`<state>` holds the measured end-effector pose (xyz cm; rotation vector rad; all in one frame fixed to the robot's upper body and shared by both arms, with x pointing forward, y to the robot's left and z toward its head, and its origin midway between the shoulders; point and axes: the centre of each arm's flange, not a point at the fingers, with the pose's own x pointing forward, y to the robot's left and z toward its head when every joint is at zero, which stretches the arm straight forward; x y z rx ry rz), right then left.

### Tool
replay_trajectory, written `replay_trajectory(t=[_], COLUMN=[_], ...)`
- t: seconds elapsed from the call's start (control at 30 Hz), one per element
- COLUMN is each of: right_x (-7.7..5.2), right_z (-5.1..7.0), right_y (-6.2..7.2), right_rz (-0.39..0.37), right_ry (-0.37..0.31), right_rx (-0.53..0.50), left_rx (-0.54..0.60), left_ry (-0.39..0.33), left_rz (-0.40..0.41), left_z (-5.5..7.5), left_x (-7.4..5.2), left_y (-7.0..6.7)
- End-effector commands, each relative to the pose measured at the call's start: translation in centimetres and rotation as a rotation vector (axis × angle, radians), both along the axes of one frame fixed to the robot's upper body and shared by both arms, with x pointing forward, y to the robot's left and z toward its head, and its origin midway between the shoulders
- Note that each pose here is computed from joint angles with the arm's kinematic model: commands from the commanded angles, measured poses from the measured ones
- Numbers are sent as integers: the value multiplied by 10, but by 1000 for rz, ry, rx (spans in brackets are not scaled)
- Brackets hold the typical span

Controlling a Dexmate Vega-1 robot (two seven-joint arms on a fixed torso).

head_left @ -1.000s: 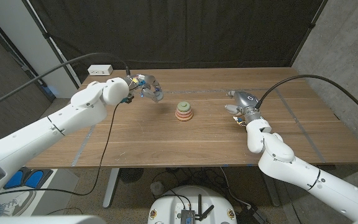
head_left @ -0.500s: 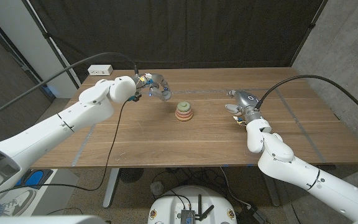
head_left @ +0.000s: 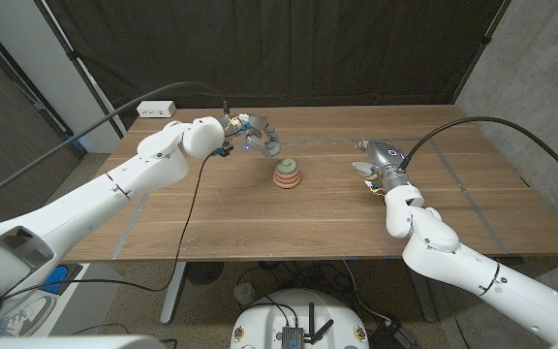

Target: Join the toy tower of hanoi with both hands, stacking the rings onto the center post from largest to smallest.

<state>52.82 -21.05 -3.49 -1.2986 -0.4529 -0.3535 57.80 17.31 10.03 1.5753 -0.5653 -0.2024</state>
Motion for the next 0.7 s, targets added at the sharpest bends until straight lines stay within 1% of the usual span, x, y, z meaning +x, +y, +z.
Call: replay_trajectory(t=[0.03, 0.17, 0.37, 0.53, 0.57, 0.7], right_x=[-1, 0, 1, 3, 3, 3], right_z=[4, 7, 7, 8, 8, 8], right_y=[-2, -2, -3, -2, -2, -2], right_rz=[-6, -5, -5, -2, -1, 0], right_ry=[-4, -8, -6, -5, -7, -7], right_rx=[-12, -20, -20, -25, -24, -26], left_rx=[7, 14, 29, 45, 52, 68], left_ry=[13, 21, 36, 53, 57, 71], left_rz=[-35, -33, -31, -36, -38, -35], left_z=[1, 1, 0, -1, -3, -5], left_x=[7, 8, 12, 16, 17, 20], left_y=[-17, -20, -27, -36, -40, -46])
